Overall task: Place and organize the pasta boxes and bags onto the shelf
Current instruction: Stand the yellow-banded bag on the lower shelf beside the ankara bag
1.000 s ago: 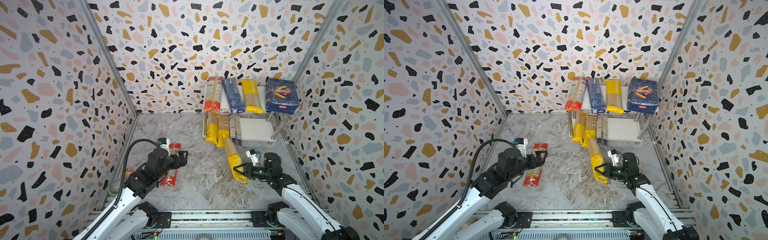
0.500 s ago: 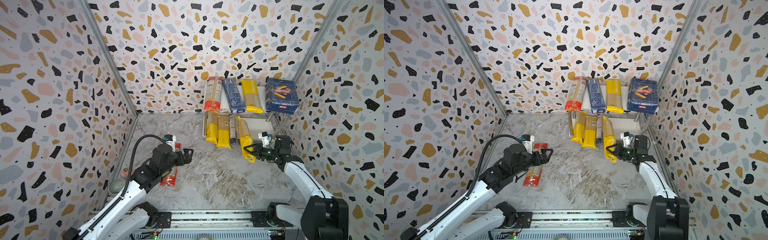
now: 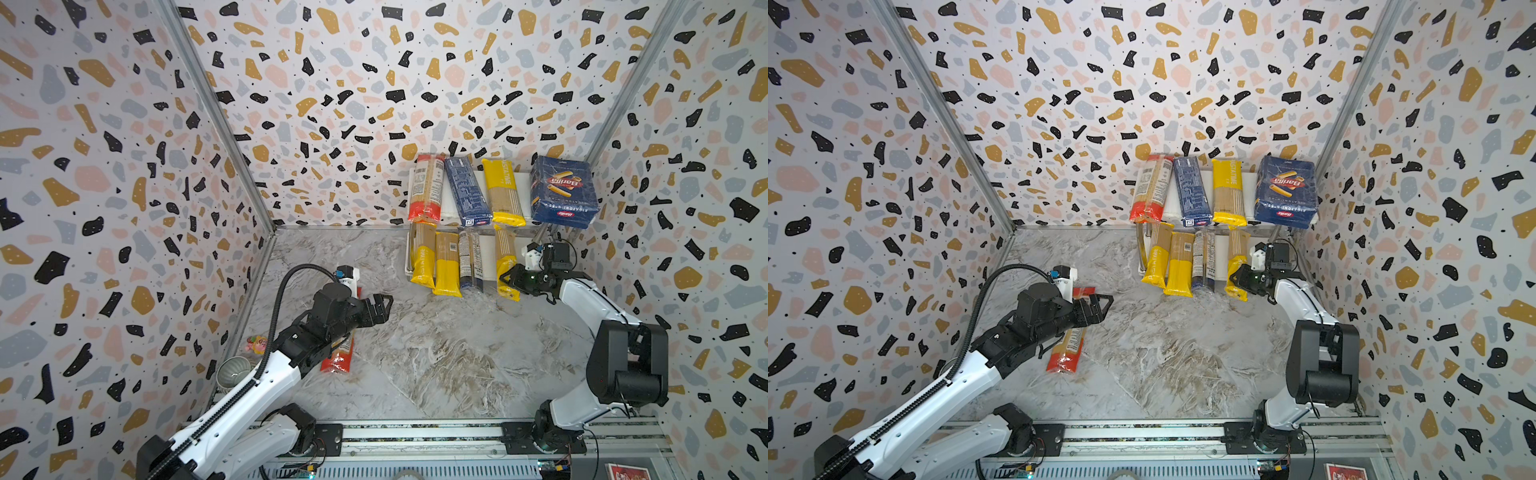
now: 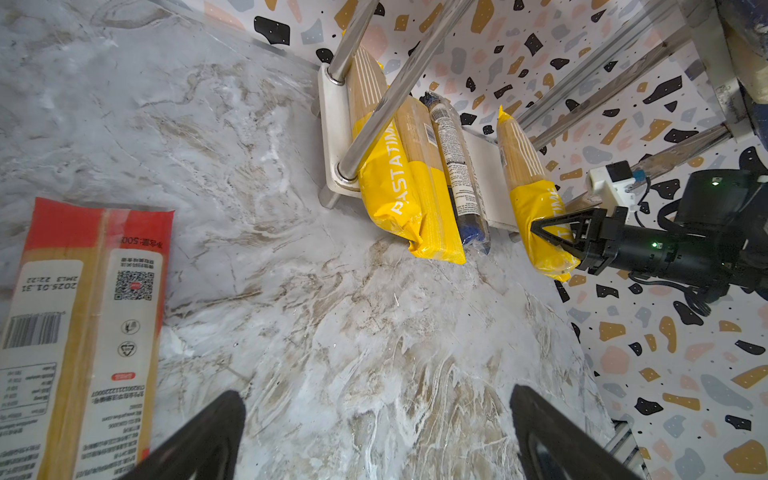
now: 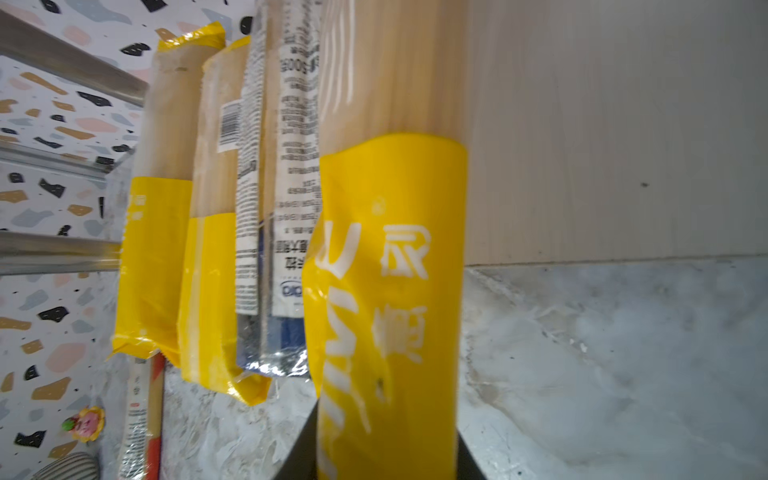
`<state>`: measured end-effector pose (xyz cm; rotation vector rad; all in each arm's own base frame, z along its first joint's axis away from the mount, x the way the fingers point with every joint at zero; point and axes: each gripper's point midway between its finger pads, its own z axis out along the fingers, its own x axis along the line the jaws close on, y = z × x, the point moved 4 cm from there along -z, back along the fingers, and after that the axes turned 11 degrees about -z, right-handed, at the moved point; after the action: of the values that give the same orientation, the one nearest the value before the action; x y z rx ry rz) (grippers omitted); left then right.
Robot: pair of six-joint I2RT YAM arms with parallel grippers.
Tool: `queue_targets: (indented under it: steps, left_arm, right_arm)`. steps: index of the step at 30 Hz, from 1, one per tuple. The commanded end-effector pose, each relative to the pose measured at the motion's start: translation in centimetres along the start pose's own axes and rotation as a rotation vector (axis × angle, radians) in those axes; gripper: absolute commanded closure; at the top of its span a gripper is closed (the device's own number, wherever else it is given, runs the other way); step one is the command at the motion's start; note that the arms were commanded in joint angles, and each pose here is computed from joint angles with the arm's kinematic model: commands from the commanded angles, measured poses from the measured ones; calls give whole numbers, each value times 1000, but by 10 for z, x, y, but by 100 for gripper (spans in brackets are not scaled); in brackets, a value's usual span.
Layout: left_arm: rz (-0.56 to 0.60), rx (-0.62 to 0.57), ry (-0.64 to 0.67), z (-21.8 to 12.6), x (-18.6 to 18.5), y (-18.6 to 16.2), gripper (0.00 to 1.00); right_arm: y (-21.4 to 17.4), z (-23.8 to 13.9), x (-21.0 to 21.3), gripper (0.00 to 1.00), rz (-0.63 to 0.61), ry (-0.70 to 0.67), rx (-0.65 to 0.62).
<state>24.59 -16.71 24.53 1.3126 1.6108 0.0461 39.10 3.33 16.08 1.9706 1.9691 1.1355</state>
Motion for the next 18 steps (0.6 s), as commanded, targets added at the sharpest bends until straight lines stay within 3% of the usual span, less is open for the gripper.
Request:
queue_targets:
  steps: [1, 5, 18]
  left_arm:
    - [22, -26, -41, 2, -8, 7, 1]
    - [21, -18, -41, 7, -8, 6, 1]
    - [44, -20, -13, 9, -1, 6, 0]
  right_arm:
    - [45, -14, 11, 83, -143, -33, -138]
    - [51, -1, 10, 83, -183, -132, -114]
    - [60, 31, 14, 82, -204, -144, -64]
